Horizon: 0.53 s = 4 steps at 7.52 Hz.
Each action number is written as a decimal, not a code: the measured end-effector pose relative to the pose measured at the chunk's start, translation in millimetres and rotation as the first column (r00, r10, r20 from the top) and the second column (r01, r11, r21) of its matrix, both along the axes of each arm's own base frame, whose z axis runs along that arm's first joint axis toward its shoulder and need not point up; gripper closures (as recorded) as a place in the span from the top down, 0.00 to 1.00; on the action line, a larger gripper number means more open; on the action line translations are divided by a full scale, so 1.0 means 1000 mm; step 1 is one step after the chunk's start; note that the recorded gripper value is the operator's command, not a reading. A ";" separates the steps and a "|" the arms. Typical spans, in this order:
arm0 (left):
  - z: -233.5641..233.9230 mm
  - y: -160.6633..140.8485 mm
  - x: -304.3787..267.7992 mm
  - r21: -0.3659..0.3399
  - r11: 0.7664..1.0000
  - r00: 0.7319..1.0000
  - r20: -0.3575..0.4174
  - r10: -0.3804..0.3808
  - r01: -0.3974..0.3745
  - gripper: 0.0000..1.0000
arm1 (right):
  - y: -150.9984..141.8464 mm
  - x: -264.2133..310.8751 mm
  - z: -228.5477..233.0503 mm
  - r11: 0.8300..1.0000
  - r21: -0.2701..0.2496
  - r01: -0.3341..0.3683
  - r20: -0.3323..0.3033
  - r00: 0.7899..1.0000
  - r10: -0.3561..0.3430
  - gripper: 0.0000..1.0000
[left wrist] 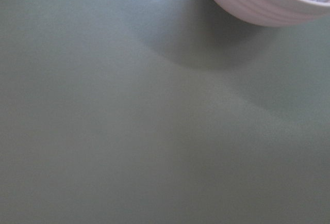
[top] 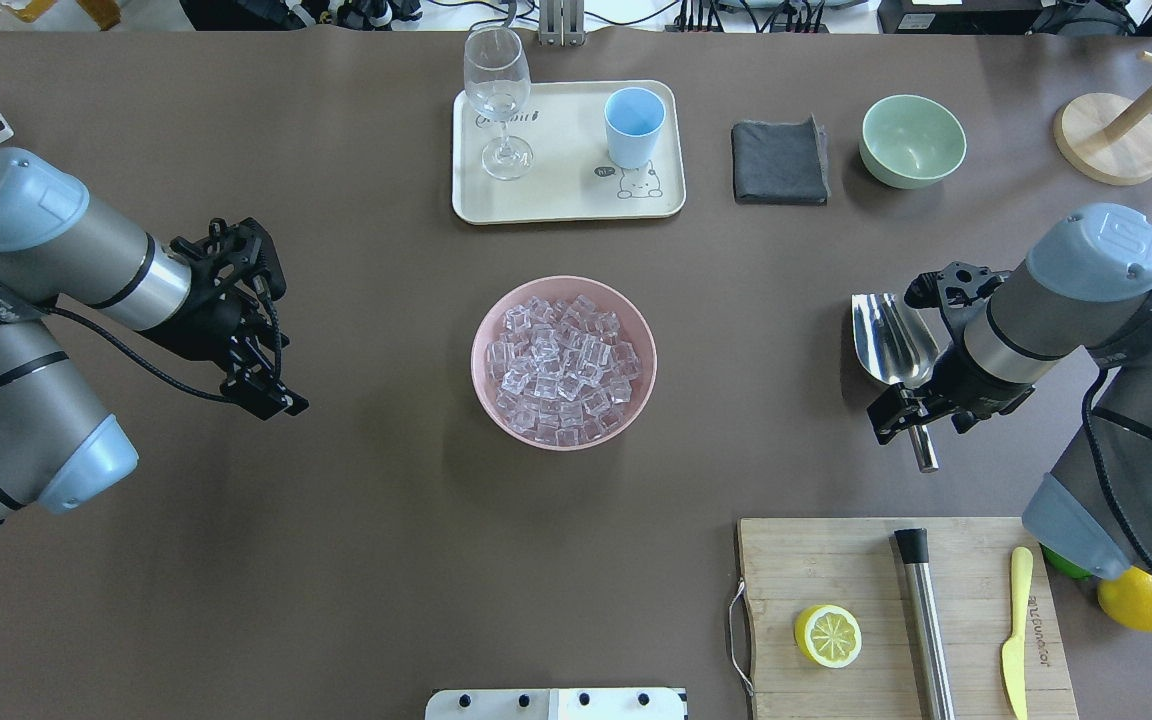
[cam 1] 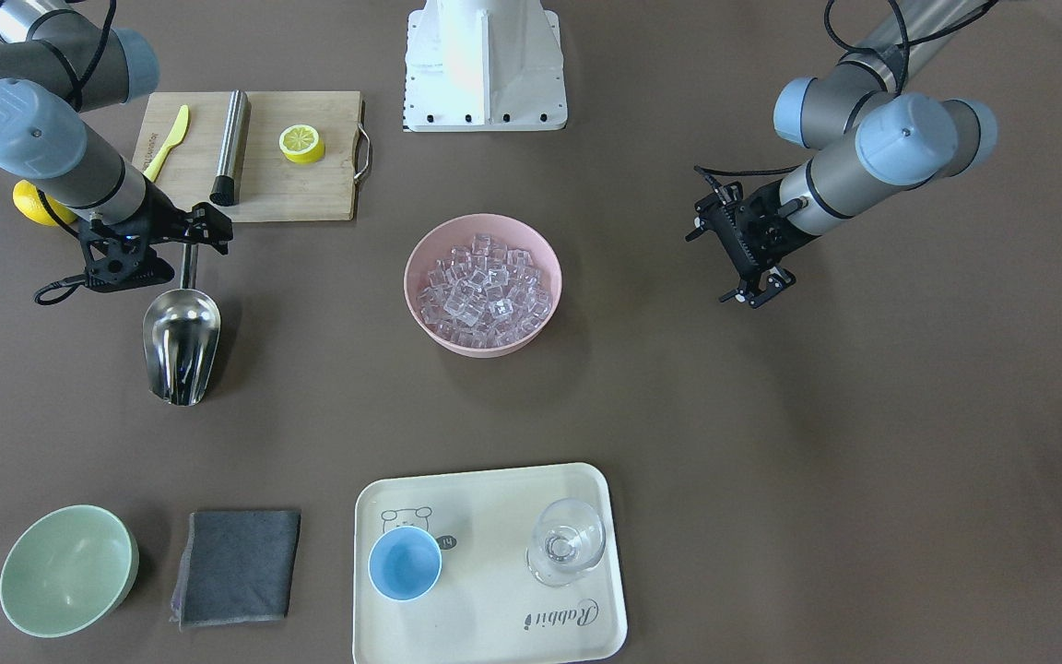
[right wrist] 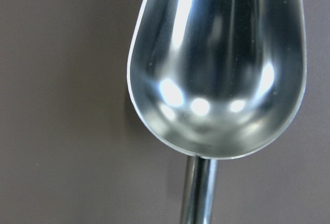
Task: Put ice in cup with scoop
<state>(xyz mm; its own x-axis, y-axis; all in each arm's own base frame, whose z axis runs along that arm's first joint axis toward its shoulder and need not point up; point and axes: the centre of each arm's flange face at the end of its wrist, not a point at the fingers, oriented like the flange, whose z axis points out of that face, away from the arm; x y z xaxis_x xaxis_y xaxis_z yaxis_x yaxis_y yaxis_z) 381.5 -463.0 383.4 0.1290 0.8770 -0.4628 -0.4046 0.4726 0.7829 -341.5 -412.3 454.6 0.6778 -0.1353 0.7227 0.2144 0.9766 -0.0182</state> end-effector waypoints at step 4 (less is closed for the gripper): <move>-0.030 0.017 0.079 0.183 0.983 0.999 -0.030 -0.014 0.019 0.98 | 0.001 -0.008 0.026 0.999 -0.034 0.011 -0.041 0.999 -0.013 0.81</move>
<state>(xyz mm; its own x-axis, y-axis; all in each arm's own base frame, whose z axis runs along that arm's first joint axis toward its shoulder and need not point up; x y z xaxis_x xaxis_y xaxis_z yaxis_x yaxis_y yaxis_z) 460.5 -445.8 353.2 0.1331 0.9452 -0.2982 -0.3741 0.3265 0.8680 -349.7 -411.1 480.8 0.7057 -0.1194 0.6984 0.2245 0.9726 -0.0605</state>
